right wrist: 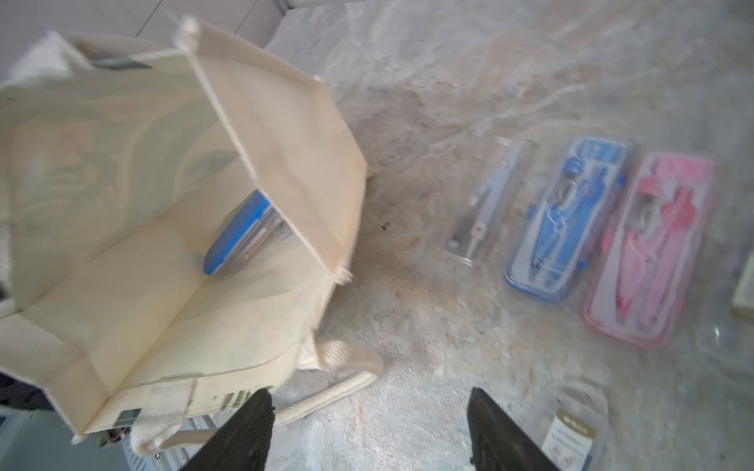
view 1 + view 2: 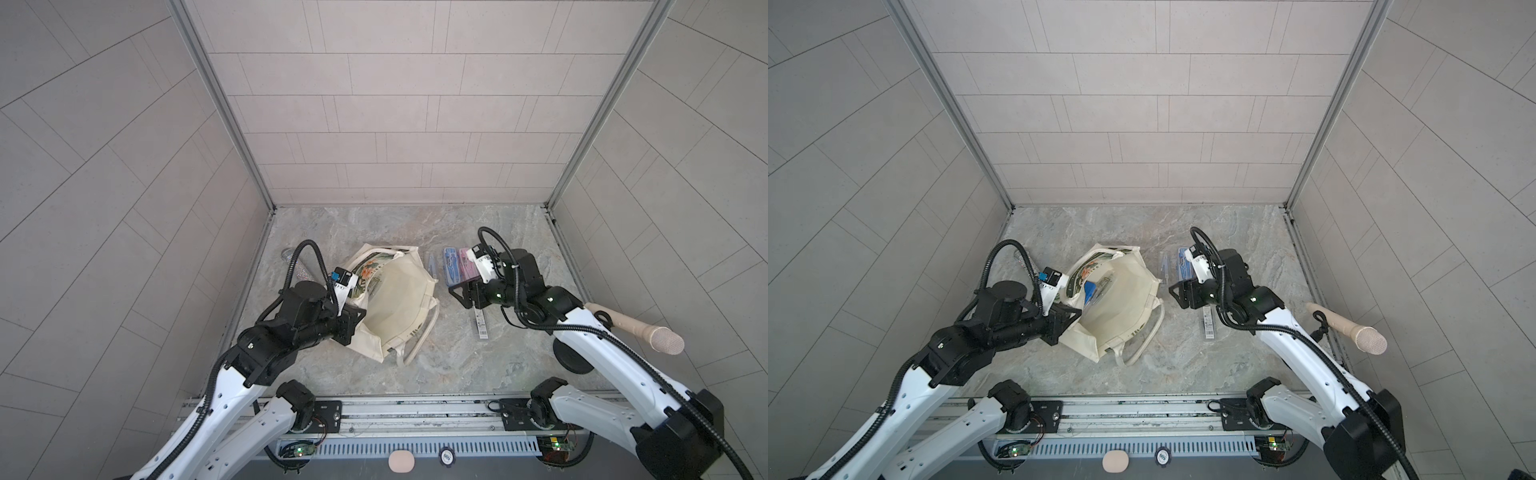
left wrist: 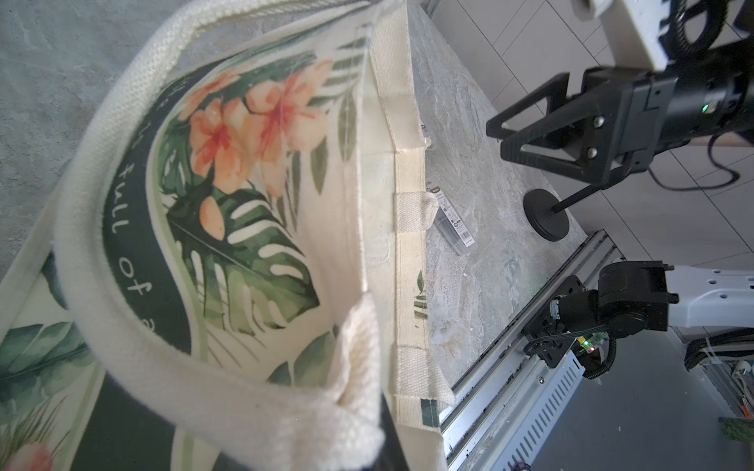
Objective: Take out the compass set from the canvas bag
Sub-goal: Place the compass set at the center of the board, then adjust the canvas bag at the center of the board.
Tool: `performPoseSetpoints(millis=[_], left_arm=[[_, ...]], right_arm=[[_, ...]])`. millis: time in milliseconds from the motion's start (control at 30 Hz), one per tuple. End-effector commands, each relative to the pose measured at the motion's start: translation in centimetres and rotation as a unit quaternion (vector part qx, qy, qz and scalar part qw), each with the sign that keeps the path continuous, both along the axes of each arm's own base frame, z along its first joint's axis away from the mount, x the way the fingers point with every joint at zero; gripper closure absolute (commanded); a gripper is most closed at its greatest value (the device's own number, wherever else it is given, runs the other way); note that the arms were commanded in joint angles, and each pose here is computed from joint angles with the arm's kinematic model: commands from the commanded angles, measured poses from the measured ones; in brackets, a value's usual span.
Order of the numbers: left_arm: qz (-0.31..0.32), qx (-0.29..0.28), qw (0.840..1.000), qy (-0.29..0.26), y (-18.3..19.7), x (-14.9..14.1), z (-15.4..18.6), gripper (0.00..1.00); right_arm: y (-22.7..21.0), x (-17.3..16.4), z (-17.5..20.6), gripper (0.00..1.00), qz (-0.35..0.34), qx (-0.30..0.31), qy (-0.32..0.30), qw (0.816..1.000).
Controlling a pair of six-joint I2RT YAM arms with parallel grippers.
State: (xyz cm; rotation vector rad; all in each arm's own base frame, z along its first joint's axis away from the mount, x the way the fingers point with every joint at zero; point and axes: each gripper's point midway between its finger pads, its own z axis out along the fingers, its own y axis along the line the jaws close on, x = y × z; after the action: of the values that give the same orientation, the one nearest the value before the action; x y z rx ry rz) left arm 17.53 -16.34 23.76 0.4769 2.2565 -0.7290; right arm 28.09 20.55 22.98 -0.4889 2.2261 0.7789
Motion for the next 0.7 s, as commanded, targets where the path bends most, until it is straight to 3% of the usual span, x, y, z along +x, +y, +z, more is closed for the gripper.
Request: performPoseSetpoints(millis=[0,167,467,600,667], left_arm=[[-0.003,0.007,1.0,-0.006,0.0,0.2,-0.2,1.0],[0.006,0.012,1.0,-0.003,0.2,0.4,-0.4,1.0],[0.015,0.025,1.0,0.002,0.5,0.8,-0.7,1.0],[0.026,0.044,0.999,0.012,0.6,1.4,-1.3,1.0],[0.037,0.055,0.998,0.008,0.9,2.0,-1.4,1.0]], right_arm=[[3.5,1.7,3.9,0.26,0.096,-0.006,-0.054,0.994],[7.8,5.8,4.8,0.49,0.141,0.004,-0.009,0.99],[9.9,5.5,3.1,0.53,0.152,0.007,-0.005,0.988],[9.3,4.9,2.9,0.77,0.145,0.004,-0.003,0.989],[8.7,4.5,3.2,0.82,0.133,0.003,-0.011,0.991]])
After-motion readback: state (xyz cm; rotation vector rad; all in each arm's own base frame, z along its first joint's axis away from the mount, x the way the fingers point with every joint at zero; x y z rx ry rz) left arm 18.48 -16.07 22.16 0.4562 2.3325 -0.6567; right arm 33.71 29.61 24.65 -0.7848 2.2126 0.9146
